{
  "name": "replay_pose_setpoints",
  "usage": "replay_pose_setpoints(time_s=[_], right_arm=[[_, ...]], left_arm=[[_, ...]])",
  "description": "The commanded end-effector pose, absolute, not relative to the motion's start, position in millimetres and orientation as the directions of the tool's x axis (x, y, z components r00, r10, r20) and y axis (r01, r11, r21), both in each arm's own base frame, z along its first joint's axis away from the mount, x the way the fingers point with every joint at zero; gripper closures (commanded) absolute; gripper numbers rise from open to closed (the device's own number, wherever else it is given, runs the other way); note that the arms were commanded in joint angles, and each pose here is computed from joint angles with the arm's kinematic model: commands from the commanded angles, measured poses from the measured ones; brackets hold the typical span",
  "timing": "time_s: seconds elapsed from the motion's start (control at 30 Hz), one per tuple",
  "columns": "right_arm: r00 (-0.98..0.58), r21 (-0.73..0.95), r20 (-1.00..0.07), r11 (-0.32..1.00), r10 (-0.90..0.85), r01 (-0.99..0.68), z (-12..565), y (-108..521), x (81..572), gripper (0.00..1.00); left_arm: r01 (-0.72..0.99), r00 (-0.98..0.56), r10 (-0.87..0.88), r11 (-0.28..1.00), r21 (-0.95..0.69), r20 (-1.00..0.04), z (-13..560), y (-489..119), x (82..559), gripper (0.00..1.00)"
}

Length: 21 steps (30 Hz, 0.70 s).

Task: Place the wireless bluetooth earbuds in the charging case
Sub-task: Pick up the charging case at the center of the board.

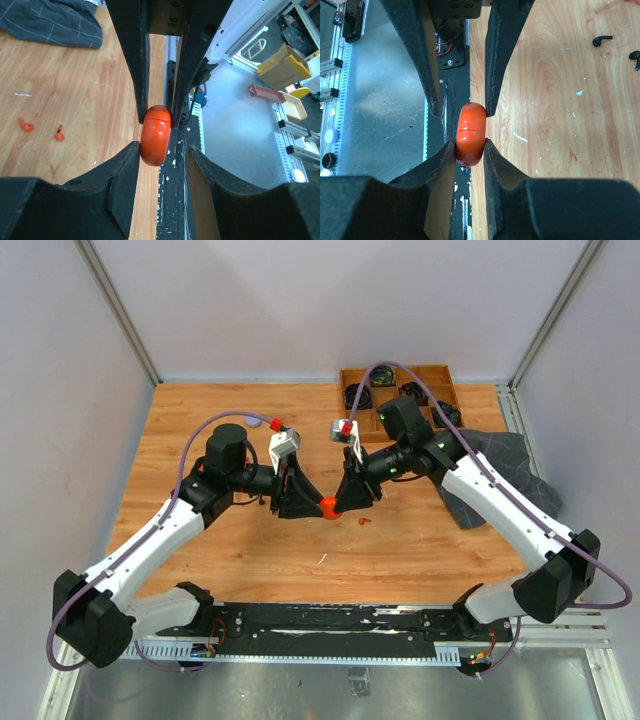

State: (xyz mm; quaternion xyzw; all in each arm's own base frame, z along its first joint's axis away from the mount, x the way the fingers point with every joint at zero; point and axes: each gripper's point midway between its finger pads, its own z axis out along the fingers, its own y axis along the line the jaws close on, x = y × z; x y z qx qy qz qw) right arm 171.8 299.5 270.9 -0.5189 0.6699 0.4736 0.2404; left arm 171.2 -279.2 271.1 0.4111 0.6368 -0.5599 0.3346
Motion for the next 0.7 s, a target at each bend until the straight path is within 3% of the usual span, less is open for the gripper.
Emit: replay_pose_setpoints(time_s=[0.0, 0.23, 0.37, 0.53, 0.67], right_arm=[[-0.288, 0.347, -0.827, -0.036, -0.484, -0.937, 278.0, 307.7, 164.2, 0.98], [-0.264, 0.336, -0.826, -0.059, -0.498, -0.940, 279.4, 313.9, 162.9, 0.97], [-0.262, 0.335, -0.825, -0.060, -0.502, -0.940, 279.0, 315.4, 163.0, 0.98], [-0.253, 0.329, -0.826, -0.065, -0.504, -0.942, 279.0, 317.4, 162.4, 0.95], [-0.239, 0.308, -0.835, -0.060, -0.497, -0.950, 282.2, 316.5, 163.3, 0.84]], left_arm=[[0.901, -0.422, 0.148, -0.044, -0.432, -0.894, 281.9, -281.5, 162.6, 0.53], [0.883, -0.453, 0.169, -0.045, -0.466, -0.875, 273.6, -283.0, 163.0, 0.56], [0.879, -0.459, 0.182, -0.048, -0.474, -0.870, 270.5, -282.3, 160.8, 0.62], [0.885, -0.446, 0.182, -0.055, -0.462, -0.876, 270.5, -280.4, 156.7, 0.80], [0.897, -0.431, 0.168, -0.026, -0.441, -0.887, 271.0, -279.2, 159.7, 0.97]])
